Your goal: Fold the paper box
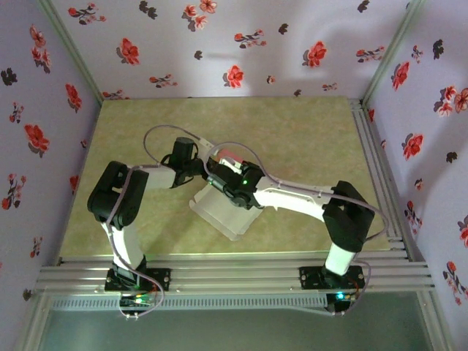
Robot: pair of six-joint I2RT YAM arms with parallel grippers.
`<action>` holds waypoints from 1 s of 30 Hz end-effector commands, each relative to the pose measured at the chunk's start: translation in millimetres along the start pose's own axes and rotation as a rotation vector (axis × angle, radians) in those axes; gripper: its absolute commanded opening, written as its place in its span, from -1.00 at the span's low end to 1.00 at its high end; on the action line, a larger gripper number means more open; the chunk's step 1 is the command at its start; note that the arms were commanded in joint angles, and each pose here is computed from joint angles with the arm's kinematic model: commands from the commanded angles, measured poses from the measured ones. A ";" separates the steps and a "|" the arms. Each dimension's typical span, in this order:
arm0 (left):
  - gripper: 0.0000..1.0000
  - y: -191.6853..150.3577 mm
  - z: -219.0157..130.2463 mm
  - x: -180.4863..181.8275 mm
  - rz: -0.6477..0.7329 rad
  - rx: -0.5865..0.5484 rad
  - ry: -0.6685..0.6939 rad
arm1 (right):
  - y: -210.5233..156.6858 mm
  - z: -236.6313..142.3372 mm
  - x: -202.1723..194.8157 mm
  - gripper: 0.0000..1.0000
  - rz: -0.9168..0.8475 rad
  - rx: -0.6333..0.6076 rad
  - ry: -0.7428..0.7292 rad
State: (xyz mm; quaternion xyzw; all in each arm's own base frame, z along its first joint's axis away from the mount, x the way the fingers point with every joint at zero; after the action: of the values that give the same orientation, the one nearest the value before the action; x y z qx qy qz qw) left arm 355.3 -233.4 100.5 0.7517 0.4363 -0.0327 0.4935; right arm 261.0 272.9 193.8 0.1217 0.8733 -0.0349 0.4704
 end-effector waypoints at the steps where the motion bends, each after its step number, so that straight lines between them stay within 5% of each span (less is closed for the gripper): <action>1: -0.81 -5.8 -2.0 -8.0 0.024 0.003 -0.018 | 4.0 -19.7 -21.9 -0.67 0.190 -0.088 0.112; 10: -0.78 -4.6 -1.3 -16.4 0.065 -0.031 -0.011 | -9.2 -36.9 -53.1 -0.12 0.537 -0.227 0.391; 19: -0.73 3.9 -3.7 -27.0 0.110 -0.103 0.027 | -22.9 -49.4 -82.1 0.09 0.840 -0.377 0.622; 26: -0.63 4.5 -5.9 -42.3 0.190 -0.198 0.015 | -18.0 -15.4 -84.8 0.42 1.030 -0.301 0.760; 30: -0.59 2.8 -6.6 -46.5 0.201 -0.212 -0.013 | -13.1 17.1 -71.0 0.38 1.102 -0.267 0.844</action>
State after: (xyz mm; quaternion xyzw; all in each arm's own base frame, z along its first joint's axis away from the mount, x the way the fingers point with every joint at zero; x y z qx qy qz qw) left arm 324.1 -254.3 106.4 0.7494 0.3872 0.0312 0.5362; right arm 300.5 236.4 255.7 0.4662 0.8084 0.3422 0.1094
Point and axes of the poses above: each hand's point on the last joint's axis, 136 mm out from that joint toward the fingers, its own z axis out along the fingers, its own x axis along the line the jaws close on, y = z × x, the point moved 6 cm from there along -z, back along the fingers, and after that the axes turned 13 degrees about -z, right-handed, at the moved point
